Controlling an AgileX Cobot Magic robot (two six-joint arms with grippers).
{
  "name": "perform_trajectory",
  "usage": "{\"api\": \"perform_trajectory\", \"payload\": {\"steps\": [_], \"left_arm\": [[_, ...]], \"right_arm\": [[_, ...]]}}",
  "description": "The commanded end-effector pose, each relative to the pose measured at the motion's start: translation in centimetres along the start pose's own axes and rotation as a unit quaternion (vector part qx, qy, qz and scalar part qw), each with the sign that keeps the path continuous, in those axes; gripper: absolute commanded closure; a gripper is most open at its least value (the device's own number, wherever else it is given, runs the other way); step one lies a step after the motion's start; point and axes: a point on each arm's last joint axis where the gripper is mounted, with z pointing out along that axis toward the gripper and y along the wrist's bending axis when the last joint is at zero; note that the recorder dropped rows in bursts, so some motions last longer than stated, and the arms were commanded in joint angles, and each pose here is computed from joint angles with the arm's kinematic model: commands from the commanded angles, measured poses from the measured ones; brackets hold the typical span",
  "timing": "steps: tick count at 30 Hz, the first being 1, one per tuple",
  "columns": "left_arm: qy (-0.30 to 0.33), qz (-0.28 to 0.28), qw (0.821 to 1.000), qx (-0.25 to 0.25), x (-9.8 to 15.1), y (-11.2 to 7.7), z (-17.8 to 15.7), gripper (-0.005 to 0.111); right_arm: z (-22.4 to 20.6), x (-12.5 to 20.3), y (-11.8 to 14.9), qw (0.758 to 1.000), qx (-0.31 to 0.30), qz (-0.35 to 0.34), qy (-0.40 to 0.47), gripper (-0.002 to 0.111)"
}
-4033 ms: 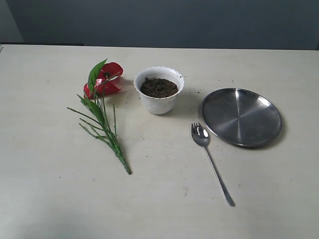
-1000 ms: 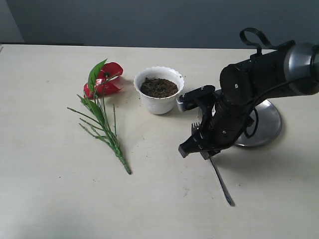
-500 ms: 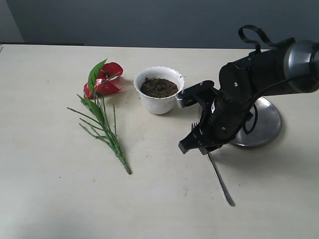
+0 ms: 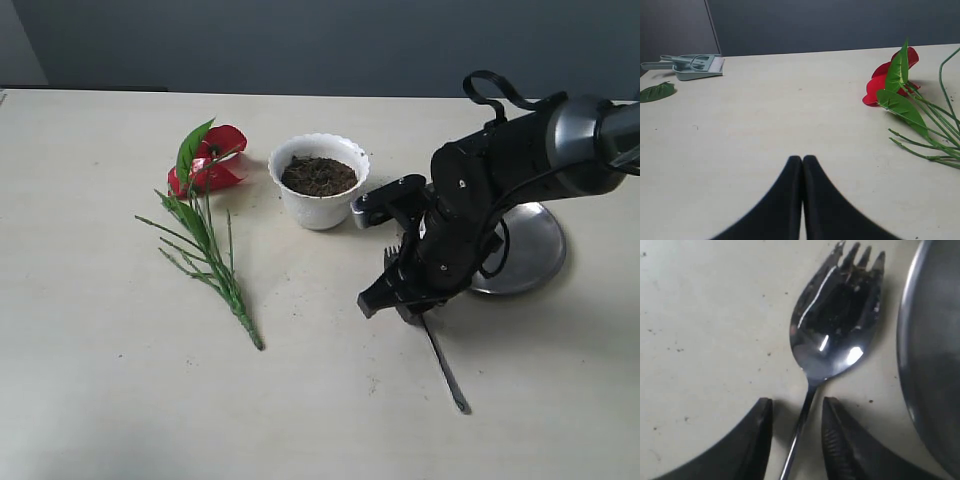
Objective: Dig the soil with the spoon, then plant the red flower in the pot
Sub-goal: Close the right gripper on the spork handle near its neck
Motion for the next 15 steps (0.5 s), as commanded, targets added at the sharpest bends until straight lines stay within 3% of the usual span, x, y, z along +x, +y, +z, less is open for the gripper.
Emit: {"api": "perform_trajectory", "payload": {"steps": [1, 15], "left_arm": [[-0.004, 0.003, 1.000, -0.001, 0.09, 0.01, 0.01, 0.106], [-0.004, 0.003, 1.000, -0.001, 0.09, 0.01, 0.01, 0.106]], "right_arm": [[-0.09, -0.31, -0.04, 1.000, 0.003, 0.003, -0.010, 0.075], [-0.13, -0.46, -0.16, 0.999, 0.008, 0.039, -0.019, 0.075]]}}
